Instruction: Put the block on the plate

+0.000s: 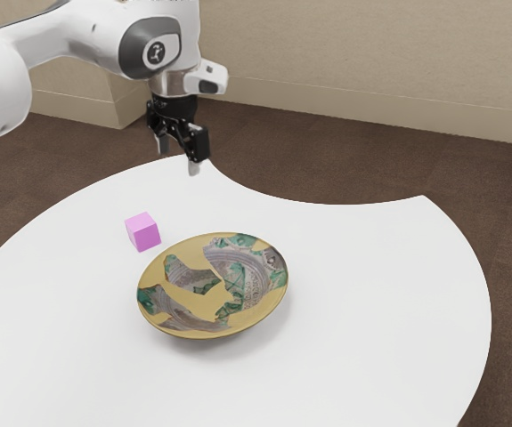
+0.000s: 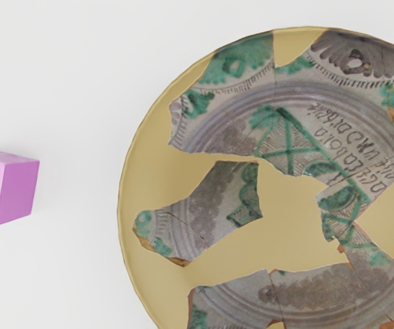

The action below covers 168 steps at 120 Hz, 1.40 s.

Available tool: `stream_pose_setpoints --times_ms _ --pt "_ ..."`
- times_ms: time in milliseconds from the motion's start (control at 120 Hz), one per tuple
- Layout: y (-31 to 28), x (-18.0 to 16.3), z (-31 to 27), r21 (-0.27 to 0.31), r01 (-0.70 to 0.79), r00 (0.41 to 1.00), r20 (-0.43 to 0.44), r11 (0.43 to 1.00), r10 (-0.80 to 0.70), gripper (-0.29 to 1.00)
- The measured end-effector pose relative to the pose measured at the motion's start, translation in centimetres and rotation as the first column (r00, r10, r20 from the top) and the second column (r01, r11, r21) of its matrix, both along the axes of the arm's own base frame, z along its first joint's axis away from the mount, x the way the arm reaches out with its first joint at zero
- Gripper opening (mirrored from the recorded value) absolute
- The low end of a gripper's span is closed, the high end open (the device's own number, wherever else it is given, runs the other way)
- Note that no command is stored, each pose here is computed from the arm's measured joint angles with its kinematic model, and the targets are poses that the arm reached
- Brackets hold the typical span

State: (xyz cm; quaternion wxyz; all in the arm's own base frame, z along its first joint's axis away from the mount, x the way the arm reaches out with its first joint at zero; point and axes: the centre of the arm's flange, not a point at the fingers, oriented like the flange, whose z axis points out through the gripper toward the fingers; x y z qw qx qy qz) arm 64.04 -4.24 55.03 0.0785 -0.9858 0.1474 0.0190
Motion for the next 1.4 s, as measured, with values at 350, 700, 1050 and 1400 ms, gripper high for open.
stream_pose_setpoints --times_ms 350,700,1050,1400 --pt "9.8 3.8 -11.8 0.008 0.028 0.993 -0.119 1.000 -0.027 0.70" --pt "20.6 5.4 -20.1 -0.074 -0.040 0.991 -0.133 0.996 0.030 0.70" --pt "23.7 7.3 -23.9 -0.128 0.047 0.997 -0.047 0.991 -0.054 0.70" --pt "25.6 8.1 -26.5 -0.131 0.120 0.993 0.001 0.984 -0.121 0.70"
